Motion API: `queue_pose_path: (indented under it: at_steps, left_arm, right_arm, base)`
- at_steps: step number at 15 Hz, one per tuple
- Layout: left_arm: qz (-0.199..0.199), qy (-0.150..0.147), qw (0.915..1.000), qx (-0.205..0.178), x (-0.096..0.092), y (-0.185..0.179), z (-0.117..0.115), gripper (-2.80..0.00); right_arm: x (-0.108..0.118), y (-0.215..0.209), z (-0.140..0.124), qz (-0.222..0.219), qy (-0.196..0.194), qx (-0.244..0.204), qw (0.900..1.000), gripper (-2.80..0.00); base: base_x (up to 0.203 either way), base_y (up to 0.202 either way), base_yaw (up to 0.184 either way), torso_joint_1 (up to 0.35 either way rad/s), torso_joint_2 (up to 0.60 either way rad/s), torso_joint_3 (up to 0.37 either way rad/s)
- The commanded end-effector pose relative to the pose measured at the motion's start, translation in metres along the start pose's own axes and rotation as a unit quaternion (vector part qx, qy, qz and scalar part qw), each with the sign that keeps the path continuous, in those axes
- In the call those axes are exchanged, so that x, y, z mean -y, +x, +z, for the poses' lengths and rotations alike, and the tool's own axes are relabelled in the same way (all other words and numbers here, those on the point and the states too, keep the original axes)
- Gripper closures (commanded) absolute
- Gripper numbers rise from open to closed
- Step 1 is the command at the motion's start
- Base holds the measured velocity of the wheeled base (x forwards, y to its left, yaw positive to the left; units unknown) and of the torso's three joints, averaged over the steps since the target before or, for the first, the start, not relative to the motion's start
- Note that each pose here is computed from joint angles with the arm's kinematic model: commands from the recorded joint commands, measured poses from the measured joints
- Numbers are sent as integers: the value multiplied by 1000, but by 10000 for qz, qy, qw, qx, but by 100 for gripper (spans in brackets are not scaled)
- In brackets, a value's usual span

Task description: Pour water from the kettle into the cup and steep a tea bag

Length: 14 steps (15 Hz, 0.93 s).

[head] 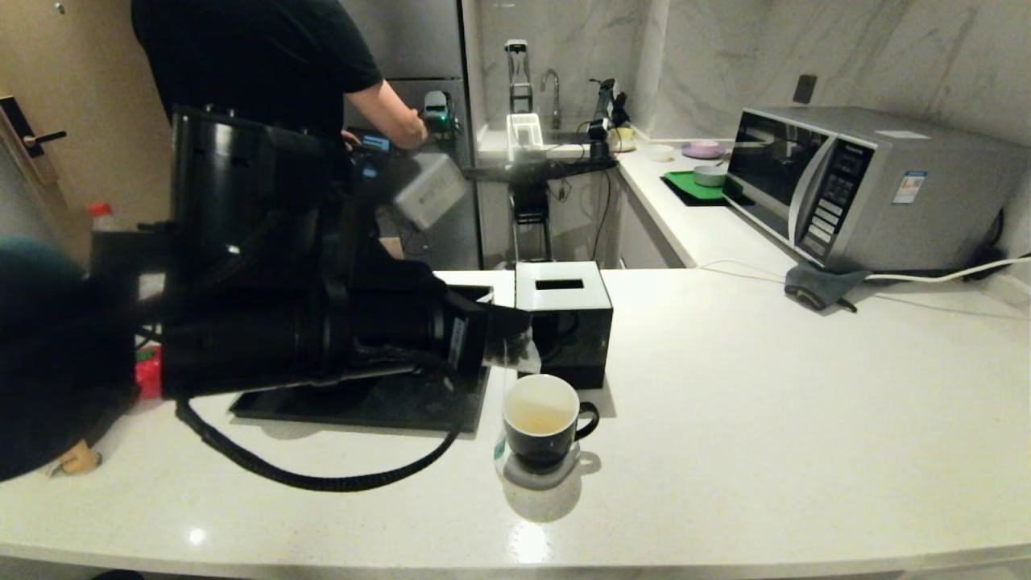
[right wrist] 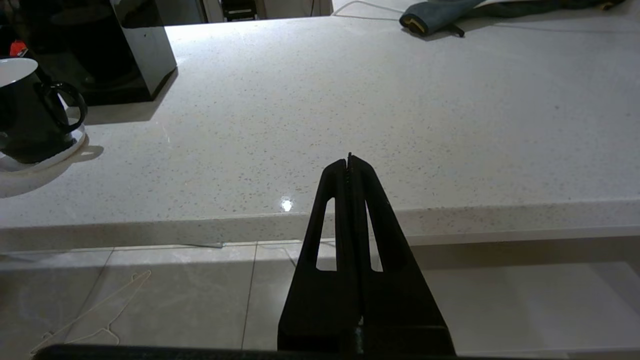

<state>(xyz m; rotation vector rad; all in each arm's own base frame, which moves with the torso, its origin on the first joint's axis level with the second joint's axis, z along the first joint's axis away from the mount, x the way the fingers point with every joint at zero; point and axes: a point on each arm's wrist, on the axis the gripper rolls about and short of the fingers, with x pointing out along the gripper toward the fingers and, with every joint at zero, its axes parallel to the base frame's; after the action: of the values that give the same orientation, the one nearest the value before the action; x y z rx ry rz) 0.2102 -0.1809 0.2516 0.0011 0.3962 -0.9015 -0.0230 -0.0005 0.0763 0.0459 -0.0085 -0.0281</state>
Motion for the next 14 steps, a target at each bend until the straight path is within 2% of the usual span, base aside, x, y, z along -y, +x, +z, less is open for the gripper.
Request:
queue_pose_path:
  at_steps: [1, 3, 8, 10, 12, 14]
  left_arm:
    - [46, -12, 10000, 45, -4, 6, 5, 0]
    - [97, -17, 9999, 105, -8, 10, 10, 0]
    - [165, -28, 9998, 125, -12, 10, 12, 0]
    - [194, -38, 9997, 132, -14, 10, 12, 0]
    - [221, -46, 9996, 143, -15, 9, 12, 0]
    - [271, -62, 9995, 158, -19, 9, 13, 0]
  right_arm:
    - [0, 0, 0, -4, -157, -20, 9999, 0]
    - [0, 0, 0, 62, -533, -23, 9986, 0]
    - [-2, -8, 23, 240, -550, 284, 9978, 0]
    - [-4, -15, 35, 554, -589, 278, 9963, 0]
    - [-6, -13, 45, 1051, -809, 113, 9911, 0]
    - [-9, -4, 58, 1369, -951, -108, 9860, 0]
  base:
    - [0, 0, 0, 0, 0, 0]
    - [0, 0, 0, 0, 0, 0]
    - [0, 0, 0, 0, 0, 0]
    - [0, 0, 0, 0, 0, 0]
    - [0, 0, 0, 0, 0, 0]
    - [0, 0, 0, 0, 0, 0]
